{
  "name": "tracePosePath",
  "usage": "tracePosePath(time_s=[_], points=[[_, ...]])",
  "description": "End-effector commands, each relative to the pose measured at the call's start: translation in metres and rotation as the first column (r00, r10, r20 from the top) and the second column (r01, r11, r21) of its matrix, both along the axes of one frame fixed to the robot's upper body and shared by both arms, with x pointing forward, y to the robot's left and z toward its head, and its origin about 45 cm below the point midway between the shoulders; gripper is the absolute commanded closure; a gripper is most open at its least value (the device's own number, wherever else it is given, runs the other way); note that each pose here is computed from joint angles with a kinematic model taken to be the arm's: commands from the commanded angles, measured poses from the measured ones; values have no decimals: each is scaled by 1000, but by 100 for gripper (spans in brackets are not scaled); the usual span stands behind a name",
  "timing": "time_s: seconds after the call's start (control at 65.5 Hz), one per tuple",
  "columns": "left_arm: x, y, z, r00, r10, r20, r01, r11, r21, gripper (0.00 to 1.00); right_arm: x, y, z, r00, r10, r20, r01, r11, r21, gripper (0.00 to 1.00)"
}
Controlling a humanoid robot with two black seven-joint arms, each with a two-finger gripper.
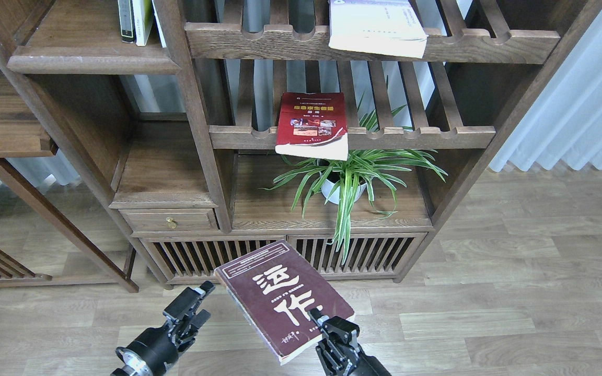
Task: Organize books on shelf
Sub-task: 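Grasp the maroon book with the left gripper from the right gripper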
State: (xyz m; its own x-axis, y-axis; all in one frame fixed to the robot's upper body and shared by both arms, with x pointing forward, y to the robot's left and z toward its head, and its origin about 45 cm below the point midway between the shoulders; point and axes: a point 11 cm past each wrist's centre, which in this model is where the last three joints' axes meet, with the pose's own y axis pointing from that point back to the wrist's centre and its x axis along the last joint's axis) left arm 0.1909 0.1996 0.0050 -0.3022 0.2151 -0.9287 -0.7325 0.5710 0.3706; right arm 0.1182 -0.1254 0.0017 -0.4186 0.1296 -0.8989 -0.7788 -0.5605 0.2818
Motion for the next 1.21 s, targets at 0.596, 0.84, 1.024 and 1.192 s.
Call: tracePosePath(time_s=[0.596, 0.84, 1.024, 1.192], points=[[-23, -41, -14, 996, -64, -55, 62, 997, -41, 21, -13, 9, -1, 999, 45, -14, -45, 999, 6, 88], [-26, -36, -19, 996, -54, -72, 52, 998, -28, 44, -15, 10, -2, 999, 52, -14, -52, 999, 1, 87], [-12, -26, -17, 999, 36, -34, -36, 999, 16, 52, -16, 9, -2, 999, 51, -16, -51, 999, -1, 87], [-12, -25, -17, 999, 28, -28, -27, 999, 25, 64, -17, 9, -3, 998, 52, -18, -52, 999, -1, 87]])
